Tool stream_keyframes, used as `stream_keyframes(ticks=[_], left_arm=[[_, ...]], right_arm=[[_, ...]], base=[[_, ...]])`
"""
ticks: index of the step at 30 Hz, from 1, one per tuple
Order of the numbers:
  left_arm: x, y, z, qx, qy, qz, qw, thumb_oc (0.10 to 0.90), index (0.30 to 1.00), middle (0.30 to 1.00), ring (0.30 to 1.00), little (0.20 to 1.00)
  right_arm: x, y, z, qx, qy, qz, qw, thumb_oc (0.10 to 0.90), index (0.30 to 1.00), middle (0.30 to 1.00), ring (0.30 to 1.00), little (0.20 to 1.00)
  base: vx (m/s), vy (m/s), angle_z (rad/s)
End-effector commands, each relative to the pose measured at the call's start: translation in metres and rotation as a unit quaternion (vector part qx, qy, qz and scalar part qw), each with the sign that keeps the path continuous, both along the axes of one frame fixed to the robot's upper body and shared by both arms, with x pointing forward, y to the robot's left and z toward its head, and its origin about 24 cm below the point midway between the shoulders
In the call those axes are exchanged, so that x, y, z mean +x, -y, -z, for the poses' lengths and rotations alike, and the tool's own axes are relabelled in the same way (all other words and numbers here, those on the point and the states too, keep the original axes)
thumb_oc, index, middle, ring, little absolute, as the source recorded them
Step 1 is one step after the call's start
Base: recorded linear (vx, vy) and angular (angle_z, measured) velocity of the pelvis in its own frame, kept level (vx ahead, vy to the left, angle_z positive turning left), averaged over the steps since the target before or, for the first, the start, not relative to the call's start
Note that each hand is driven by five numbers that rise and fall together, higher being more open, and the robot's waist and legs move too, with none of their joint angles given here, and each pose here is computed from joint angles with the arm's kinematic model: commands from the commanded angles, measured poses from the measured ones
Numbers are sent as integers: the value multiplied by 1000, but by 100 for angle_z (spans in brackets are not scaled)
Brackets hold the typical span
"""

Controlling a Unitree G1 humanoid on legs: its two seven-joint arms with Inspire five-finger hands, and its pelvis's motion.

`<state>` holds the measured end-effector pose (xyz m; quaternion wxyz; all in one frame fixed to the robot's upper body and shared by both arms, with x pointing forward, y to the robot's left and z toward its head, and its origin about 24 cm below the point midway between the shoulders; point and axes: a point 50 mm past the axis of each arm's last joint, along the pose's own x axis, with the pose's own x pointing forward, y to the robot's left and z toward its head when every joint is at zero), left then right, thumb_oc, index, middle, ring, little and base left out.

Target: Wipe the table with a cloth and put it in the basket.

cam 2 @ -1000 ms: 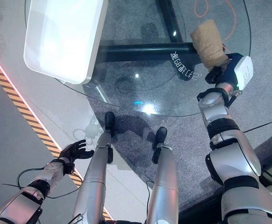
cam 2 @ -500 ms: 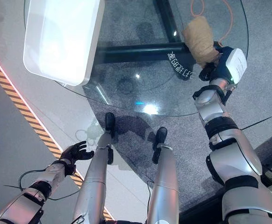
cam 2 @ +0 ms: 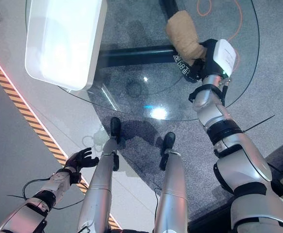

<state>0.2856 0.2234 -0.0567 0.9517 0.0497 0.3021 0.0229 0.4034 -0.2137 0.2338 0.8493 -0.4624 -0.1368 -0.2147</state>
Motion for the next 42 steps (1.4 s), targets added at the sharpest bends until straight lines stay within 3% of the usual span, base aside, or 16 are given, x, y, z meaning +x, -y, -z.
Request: stream_keyframes(ticks=[1, 12, 42], left_arm=[[-18, 9, 18, 3, -30, 14, 999, 800, 900, 900, 900, 900], [-16, 10, 16, 6, -28, 15, 999, 800, 900, 900, 900, 900], [-9, 12, 11, 1, -17, 6, 1000, 800, 900, 900, 900, 900]], right_arm=[[-2, -60, -24, -65, 30, -136, 988, 100, 300, 300, 300, 200], [-5, -84, 7, -128, -45, -207, 969, 100, 300, 300, 300, 200], [-26, -121, 49, -174, -127, -324, 921, 100, 300, 300, 300, 200]], base=[[0, 0, 0], [0, 0, 0], [0, 0, 0]])
